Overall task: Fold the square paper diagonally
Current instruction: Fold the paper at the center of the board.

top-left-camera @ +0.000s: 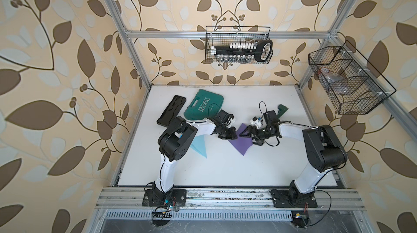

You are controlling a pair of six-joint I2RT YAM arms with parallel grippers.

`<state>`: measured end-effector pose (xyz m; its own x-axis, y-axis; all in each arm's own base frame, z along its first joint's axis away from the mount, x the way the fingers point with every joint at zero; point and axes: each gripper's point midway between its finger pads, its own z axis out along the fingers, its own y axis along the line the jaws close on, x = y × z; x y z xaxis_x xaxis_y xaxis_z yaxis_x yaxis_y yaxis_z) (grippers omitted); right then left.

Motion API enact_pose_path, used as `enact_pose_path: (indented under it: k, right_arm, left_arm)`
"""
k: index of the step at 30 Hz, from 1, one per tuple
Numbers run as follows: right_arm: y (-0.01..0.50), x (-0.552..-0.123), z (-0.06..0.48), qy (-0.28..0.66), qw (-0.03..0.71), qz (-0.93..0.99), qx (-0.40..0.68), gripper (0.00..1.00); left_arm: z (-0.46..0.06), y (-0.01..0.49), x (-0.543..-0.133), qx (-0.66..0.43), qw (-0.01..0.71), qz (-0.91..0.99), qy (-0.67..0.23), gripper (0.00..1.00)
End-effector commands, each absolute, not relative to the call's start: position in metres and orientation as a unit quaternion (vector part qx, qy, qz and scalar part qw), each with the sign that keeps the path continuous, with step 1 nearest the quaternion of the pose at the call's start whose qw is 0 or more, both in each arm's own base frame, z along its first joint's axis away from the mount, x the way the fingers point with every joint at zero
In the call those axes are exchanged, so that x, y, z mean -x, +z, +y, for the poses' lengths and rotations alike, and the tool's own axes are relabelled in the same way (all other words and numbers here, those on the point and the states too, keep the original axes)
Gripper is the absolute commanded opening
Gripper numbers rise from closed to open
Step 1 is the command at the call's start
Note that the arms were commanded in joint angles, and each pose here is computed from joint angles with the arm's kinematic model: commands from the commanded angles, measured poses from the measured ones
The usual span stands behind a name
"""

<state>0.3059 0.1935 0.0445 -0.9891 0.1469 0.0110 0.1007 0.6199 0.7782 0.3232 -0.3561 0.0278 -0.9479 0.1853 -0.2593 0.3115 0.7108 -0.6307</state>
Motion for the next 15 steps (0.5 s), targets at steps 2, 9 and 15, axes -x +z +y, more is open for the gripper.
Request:
enact_pose_path:
  k: [2, 9, 15]
  right_arm:
    - [0.065, -0.308, 0.211, 0.476, 0.038, 0.877, -0.058, 0.91]
    - [0.069, -0.312, 0.193, 0.405, 0.069, 0.909, -0.068, 0.80]
    - [0.073, -0.315, 0.188, 0.384, 0.078, 0.918, -0.068, 0.81]
  left_arm:
    - [-0.339, -0.005, -0.314, -0.131, 0.060, 0.942, -0.304, 0.15]
    - [-0.339, -0.004, -0.314, -0.132, 0.062, 0.942, -0.301, 0.15]
    - [-0.338, -0.006, -0.314, -0.131, 0.061, 0.944, -0.297, 0.14]
